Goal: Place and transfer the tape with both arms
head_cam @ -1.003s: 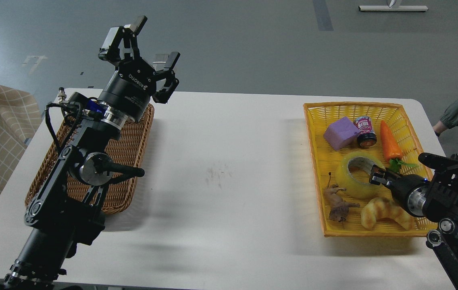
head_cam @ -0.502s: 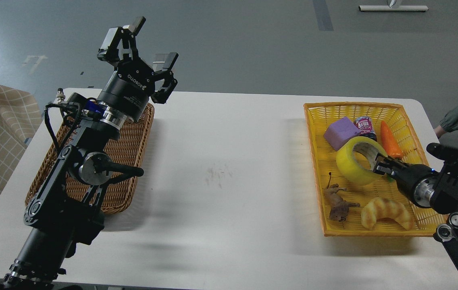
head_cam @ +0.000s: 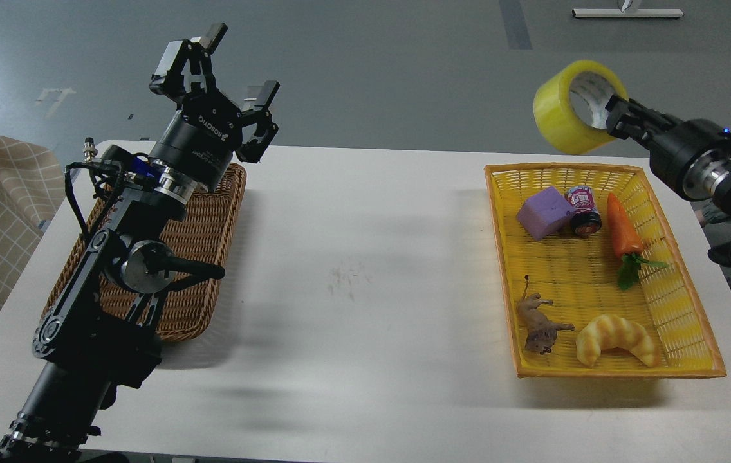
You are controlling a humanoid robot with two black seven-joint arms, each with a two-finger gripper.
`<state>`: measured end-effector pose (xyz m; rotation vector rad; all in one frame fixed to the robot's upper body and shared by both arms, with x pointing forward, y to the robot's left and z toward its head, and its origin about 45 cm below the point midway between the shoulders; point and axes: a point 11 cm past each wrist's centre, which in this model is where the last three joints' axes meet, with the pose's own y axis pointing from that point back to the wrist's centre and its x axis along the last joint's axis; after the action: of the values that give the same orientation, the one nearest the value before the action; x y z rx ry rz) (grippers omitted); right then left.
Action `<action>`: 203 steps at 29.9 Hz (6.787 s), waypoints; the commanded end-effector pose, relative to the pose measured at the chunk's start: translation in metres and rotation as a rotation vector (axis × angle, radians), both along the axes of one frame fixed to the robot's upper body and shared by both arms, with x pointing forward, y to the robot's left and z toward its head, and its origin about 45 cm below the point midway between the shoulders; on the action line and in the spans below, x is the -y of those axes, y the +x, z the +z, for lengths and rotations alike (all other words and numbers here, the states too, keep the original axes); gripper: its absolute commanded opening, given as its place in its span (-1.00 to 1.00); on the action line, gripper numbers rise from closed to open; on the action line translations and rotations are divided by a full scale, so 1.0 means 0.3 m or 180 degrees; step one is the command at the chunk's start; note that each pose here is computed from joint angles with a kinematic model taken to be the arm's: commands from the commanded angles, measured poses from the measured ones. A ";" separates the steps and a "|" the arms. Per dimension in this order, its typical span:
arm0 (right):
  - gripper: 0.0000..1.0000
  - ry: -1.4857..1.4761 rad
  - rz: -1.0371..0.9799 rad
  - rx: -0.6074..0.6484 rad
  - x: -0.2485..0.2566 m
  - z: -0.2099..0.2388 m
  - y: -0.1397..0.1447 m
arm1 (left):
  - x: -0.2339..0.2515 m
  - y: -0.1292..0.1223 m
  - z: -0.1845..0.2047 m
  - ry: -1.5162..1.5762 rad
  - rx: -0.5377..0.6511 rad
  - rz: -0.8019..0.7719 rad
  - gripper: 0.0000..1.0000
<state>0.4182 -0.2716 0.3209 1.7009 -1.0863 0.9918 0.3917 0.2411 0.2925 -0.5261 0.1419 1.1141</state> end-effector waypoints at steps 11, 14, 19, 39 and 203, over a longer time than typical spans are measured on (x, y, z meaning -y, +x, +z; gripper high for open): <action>-0.66 -0.0213 0.1093 -0.0314 -0.517 -0.155 -0.075 | -0.006 -0.002 0.007 -0.0007 0.0015 0.0025 0.96; -0.66 -0.0356 0.1229 -0.0374 -0.563 -0.201 -0.105 | -0.007 -0.004 0.007 -0.0003 0.0015 0.0026 0.96; -0.66 -0.0704 0.1395 -0.0537 -0.602 -0.316 -0.154 | -0.006 -0.003 0.006 -0.0007 0.0013 0.0029 0.96; -0.66 -0.0945 0.1650 -0.0954 -0.700 -0.544 -0.289 | -0.014 -0.003 0.007 -0.0016 0.0010 0.0065 0.96; 0.99 0.4267 0.0623 0.0394 -0.043 0.189 -0.114 | 0.306 -0.188 -0.506 0.5374 0.1894 -0.1028 0.95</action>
<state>0.3835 -0.2587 0.3770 2.8319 -1.9068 0.4065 0.3346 0.1529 0.1469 0.6814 -1.1154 0.4521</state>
